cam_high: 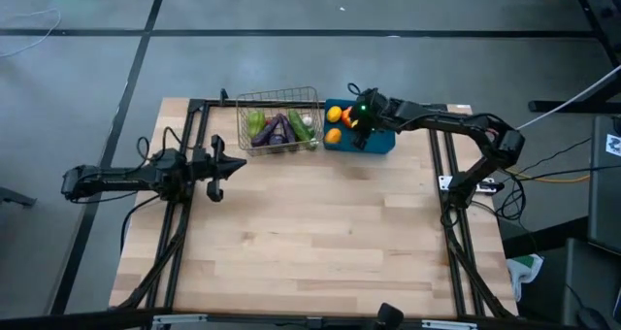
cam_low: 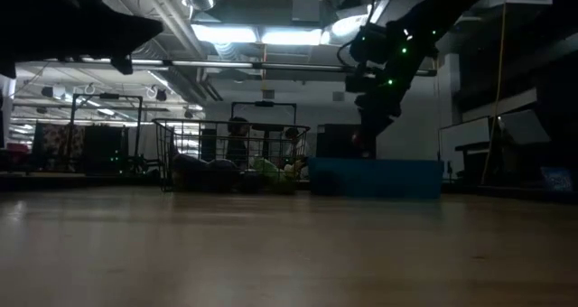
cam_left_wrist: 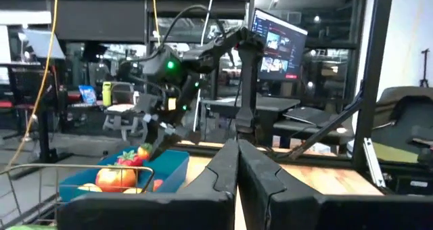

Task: Sort produce into baskets
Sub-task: Put the small tomato into the blue bin, then return to Home Position

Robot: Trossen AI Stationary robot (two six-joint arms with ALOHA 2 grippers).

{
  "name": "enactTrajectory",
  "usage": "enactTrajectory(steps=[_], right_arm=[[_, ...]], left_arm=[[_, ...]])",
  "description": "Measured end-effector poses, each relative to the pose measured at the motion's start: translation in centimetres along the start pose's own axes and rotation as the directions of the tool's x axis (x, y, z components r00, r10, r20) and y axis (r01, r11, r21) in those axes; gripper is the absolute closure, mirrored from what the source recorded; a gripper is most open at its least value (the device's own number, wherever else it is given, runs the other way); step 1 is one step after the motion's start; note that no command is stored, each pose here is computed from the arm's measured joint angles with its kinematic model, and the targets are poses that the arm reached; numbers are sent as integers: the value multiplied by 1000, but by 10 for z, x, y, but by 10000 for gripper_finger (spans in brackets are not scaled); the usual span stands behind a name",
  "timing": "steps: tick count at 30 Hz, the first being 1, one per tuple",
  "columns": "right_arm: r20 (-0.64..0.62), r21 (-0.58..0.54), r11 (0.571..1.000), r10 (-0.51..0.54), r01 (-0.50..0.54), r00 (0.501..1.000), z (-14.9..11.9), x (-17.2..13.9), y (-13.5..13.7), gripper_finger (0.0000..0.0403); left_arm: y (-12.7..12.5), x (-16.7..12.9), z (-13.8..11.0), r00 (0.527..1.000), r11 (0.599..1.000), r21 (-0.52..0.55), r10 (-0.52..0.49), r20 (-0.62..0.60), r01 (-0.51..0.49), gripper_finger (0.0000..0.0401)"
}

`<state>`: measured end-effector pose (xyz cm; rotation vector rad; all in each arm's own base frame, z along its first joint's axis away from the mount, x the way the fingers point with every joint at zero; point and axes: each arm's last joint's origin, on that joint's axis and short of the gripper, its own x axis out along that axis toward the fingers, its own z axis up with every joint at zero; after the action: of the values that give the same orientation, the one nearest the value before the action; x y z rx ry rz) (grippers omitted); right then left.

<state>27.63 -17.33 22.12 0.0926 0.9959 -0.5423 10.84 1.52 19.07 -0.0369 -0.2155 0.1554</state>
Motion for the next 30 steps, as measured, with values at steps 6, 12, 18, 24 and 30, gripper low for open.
enactTrajectory(steps=[6,12,18,24,30], right_arm=[[-52,-6,1000,6,-6,999,-4,18,2,272],[-76,-9,1000,9,-9,997,-7,28,4,272],[-68,-8,1000,5,-6,998,-6,28,4,245],[-70,-7,1000,-20,19,997,-6,28,3,188],[-153,5,1000,-8,9,988,1,13,1,166]], left_arm=[[0,-5,-5,999,1000,23,3,-34,-2,395],[1,-7,-5,999,1000,25,3,-42,-2,399],[1,-7,-6,999,999,52,4,-45,-2,396],[1,-7,-10,996,999,49,12,-90,-7,396],[3,-10,-13,990,997,43,71,-124,-66,399]])
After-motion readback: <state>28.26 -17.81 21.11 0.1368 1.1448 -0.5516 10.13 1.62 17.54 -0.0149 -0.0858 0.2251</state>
